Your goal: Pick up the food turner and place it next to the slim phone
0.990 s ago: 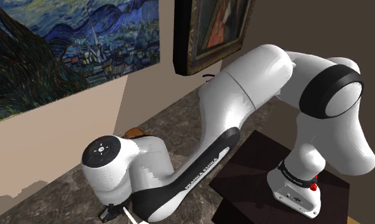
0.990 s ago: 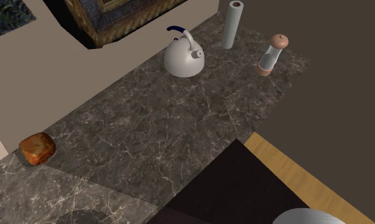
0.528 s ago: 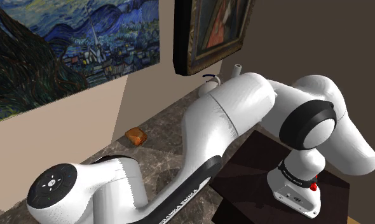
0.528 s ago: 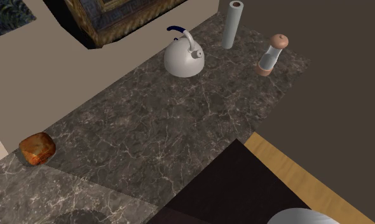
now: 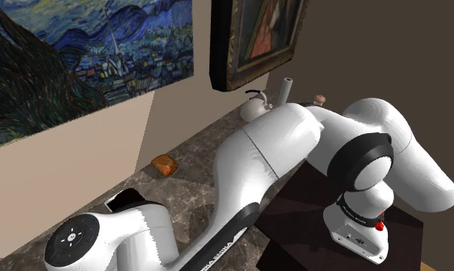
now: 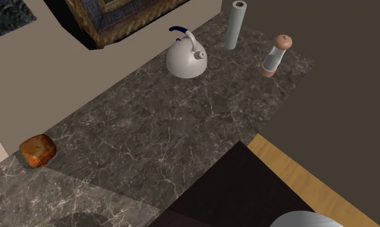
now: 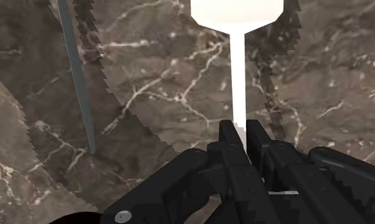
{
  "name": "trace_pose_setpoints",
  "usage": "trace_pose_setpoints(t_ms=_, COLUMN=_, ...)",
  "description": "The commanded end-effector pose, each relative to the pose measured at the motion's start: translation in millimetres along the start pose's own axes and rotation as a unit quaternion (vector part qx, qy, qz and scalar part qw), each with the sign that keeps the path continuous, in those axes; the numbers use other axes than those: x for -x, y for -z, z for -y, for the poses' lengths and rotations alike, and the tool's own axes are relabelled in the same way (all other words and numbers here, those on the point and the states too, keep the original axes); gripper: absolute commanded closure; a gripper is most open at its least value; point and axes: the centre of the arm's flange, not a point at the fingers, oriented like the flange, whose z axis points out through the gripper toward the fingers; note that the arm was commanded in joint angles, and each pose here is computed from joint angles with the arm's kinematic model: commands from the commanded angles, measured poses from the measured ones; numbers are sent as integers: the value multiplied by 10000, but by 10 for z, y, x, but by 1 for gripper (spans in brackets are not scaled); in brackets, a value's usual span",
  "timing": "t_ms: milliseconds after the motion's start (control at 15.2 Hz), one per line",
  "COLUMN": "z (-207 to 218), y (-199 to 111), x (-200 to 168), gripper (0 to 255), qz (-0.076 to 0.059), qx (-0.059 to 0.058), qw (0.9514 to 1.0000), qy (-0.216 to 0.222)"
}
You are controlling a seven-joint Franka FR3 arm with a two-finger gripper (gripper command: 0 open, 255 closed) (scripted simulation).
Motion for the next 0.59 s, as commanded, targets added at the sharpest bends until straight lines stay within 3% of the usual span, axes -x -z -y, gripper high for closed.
trace_pose_setpoints(t_ms=0, z=-1, y=-113, x=8, gripper=255, qz=-1, qx=-1, qw=10000, qy=-1)
trace_pose_setpoints(t_ms=264, z=-2, y=-323, x=23, gripper=255, qz=-1, qx=-1, qw=10000, qy=-1)
trace_pose_setpoints(t_ms=528, z=-2, y=-323, x=22, gripper=255, qz=-1, qx=-1, qw=10000, qy=-1)
